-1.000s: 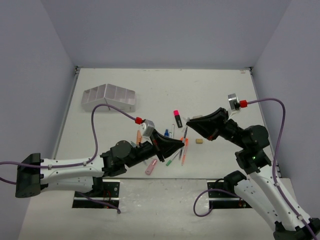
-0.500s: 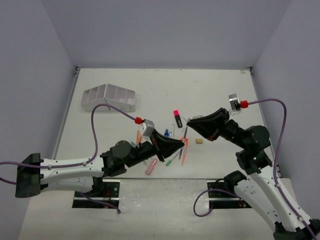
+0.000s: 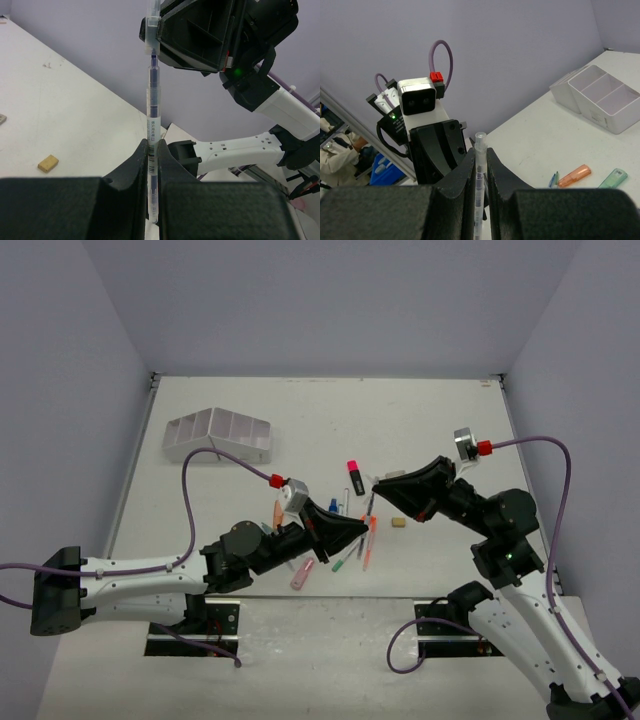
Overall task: Sort the stationery into containers
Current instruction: Close the pen cap on the pen.
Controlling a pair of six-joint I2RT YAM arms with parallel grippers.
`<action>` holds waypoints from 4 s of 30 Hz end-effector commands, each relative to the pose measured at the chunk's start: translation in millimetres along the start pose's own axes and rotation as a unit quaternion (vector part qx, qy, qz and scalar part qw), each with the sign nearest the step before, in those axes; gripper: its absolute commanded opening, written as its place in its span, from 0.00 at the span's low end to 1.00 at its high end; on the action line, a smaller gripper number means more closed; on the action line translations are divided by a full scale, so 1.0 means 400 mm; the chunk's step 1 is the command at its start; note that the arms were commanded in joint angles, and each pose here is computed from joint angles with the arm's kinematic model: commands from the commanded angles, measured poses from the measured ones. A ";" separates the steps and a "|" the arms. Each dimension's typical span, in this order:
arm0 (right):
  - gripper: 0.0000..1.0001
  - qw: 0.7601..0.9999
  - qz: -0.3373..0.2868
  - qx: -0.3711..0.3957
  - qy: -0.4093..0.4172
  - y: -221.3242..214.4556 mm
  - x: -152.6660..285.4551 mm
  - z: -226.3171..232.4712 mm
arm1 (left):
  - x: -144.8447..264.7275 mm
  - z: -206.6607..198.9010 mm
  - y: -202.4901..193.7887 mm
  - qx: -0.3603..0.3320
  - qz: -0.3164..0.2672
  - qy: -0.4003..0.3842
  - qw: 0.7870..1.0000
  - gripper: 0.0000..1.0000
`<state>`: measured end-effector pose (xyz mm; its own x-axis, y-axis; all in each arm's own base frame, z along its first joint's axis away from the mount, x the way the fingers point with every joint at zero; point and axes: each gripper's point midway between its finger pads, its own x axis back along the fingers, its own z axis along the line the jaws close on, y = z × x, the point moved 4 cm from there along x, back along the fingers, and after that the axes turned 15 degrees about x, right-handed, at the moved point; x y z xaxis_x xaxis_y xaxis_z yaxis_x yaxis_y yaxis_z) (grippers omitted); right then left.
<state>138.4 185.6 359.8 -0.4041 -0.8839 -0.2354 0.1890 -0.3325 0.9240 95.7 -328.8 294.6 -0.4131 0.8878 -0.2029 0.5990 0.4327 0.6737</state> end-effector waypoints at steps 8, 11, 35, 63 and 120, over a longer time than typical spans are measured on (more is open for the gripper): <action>0.00 1.000 0.008 -0.004 0.015 -0.011 -0.006 0.001 | -0.025 -0.067 0.088 -0.027 -0.055 -0.026 0.998 0.00; 0.00 1.000 0.011 -0.007 0.011 -0.017 -0.007 -0.005 | -0.032 -0.073 0.094 -0.035 -0.056 -0.027 0.997 0.00; 0.14 1.000 0.018 0.001 0.011 -0.032 -0.001 -0.008 | -0.060 -0.090 0.101 -0.039 -0.061 -0.039 0.997 0.00; 0.07 0.999 0.017 -0.001 0.041 0.000 0.001 0.029 | -0.095 -0.079 0.054 -0.042 -0.019 -0.041 0.998 0.00; 0.00 0.990 0.122 -0.029 -0.058 -0.115 0.011 -0.069 | -0.130 -0.154 0.188 -0.100 -0.042 -0.027 0.994 0.00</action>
<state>155.6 182.3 361.3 -0.4845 -0.8680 -0.1089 0.1844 -0.2230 0.9572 112.8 -355.9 291.4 -0.4281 0.9037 0.0081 0.5320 0.2447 0.8106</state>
